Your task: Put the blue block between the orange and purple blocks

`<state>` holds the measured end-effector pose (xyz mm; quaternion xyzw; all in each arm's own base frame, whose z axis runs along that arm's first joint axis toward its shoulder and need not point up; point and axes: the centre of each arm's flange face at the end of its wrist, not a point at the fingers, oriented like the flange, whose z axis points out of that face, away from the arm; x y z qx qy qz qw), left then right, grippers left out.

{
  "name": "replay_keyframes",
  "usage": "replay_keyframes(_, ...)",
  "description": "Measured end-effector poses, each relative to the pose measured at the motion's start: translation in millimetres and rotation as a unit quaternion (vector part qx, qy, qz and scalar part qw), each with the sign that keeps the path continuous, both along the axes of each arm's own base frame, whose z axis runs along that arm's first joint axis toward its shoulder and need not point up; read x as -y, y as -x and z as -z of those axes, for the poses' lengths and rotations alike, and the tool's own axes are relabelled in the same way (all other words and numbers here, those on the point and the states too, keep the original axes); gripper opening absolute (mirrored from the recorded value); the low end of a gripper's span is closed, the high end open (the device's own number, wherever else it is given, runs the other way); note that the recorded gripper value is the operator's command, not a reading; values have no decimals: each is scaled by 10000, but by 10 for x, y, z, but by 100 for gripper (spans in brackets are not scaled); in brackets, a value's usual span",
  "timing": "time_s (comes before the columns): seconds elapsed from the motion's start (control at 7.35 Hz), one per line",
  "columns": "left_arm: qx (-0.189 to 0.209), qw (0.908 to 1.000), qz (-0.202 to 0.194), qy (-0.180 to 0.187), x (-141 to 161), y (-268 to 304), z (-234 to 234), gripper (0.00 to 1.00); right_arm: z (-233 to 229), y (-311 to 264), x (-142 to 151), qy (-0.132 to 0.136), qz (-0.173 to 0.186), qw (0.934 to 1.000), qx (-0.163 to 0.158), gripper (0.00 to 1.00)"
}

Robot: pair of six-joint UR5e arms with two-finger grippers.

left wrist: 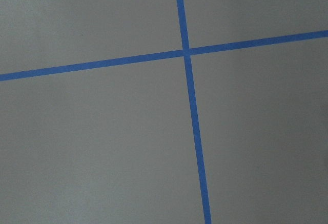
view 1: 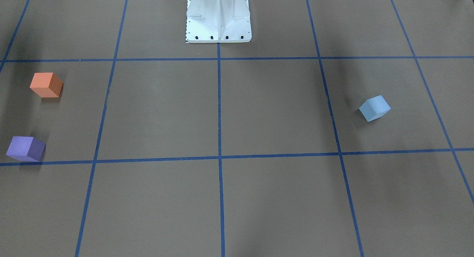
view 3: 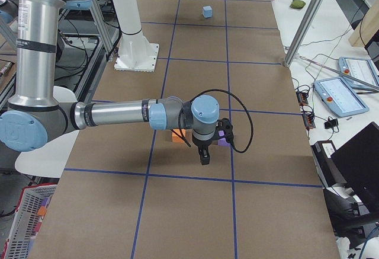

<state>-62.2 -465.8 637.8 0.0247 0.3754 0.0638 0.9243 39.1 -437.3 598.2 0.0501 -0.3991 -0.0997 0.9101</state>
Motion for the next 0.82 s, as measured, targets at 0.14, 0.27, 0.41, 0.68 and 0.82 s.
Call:
replay_keyframes(0.14,5,10000,-2,-15,11,1,10,100,4,0,7,-7,0,10000,-2,100)
replay_keyframes(0.27,17,10000,0,-83,41,4,73,100,14,1,12,-17,1,10000,6,100)
replay_keyframes(0.41,30,9997,0,-230,72,5,218,100,27,3,15,-29,1,10000,15,100)
replay_keyframes(0.68,22,9982,-94,-600,174,-110,586,100,57,4,27,-61,1,10000,21,100)
replay_keyframes(0.82,-55,9972,-84,-736,223,-216,830,100,68,4,38,-73,1,10000,20,100)
